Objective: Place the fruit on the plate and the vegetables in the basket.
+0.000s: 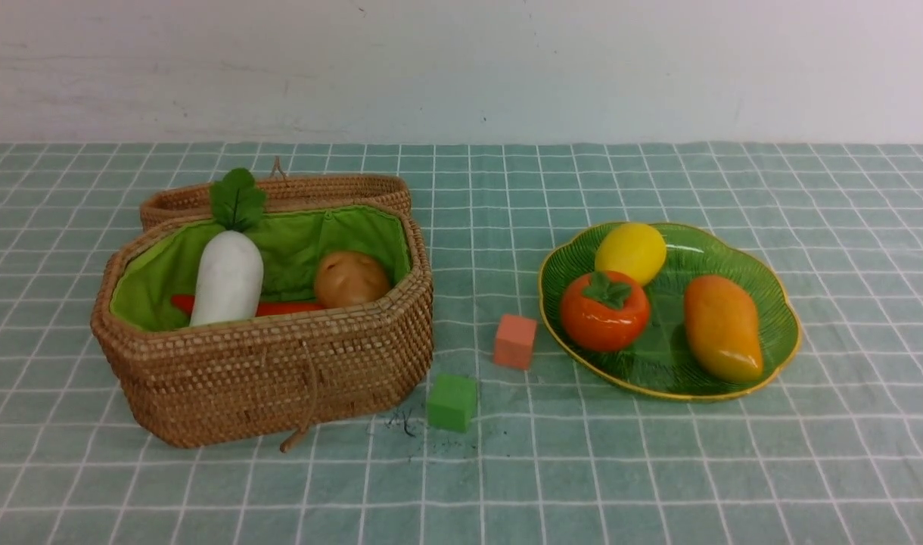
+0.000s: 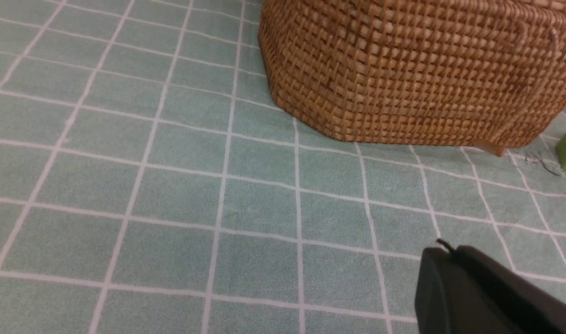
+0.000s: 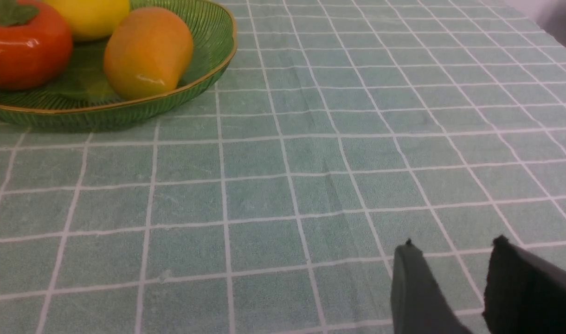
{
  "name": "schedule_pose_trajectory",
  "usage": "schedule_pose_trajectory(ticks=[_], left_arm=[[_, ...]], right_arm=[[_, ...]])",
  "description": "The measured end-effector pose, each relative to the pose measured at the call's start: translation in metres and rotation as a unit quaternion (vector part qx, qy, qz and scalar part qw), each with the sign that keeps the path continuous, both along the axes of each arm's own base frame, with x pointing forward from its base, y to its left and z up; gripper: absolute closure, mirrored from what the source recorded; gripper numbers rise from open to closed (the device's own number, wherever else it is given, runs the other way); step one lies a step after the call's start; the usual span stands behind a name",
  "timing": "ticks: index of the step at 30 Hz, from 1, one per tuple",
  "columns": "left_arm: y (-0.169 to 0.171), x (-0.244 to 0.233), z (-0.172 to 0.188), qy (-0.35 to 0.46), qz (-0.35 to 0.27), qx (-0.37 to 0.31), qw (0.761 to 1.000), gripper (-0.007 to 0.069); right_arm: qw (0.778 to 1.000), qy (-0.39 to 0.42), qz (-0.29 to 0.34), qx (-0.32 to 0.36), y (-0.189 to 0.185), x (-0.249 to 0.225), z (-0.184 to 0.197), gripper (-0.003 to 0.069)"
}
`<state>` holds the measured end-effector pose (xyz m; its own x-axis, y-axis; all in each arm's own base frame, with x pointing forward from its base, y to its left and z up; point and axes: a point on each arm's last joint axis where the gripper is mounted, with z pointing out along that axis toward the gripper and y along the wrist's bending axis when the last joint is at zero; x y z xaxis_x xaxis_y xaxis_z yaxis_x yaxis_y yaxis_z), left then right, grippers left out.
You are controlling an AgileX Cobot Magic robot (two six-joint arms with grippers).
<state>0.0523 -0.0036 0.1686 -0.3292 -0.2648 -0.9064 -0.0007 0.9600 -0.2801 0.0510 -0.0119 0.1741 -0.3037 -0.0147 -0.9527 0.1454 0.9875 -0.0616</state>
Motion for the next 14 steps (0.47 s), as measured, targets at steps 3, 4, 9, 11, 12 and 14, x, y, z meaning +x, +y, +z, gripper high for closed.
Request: schedule_pose_trajectory(ticks=[3, 4, 9, 11, 12, 14], left_arm=[[0.0007, 0.0000, 0.0000, 0.000, 0.007, 0.000, 1.000, 0.0638], [0.0008, 0.0000, 0.0000, 0.000, 0.007, 0.000, 1.000, 0.0638], [0.0008, 0.0000, 0.0000, 0.000, 0.007, 0.000, 1.000, 0.0635], [0.0008, 0.0000, 0.0000, 0.000, 0.007, 0.000, 1.000, 0.0634], [0.0008, 0.0000, 0.0000, 0.000, 0.007, 0.000, 1.000, 0.0632], [0.0008, 0.0000, 0.0000, 0.000, 0.007, 0.000, 1.000, 0.0631]], right_arm=[[1.000, 0.000, 0.000, 0.000, 0.0000, 0.0000, 0.0000, 0.0419], [1.000, 0.000, 0.000, 0.000, 0.0000, 0.0000, 0.0000, 0.0419], [1.000, 0.000, 0.000, 0.000, 0.0000, 0.0000, 0.0000, 0.0419], [1.000, 0.000, 0.000, 0.000, 0.0000, 0.0000, 0.0000, 0.0419], [1.000, 0.000, 0.000, 0.000, 0.0000, 0.0000, 0.0000, 0.0419], [1.000, 0.000, 0.000, 0.000, 0.0000, 0.0000, 0.0000, 0.0419]])
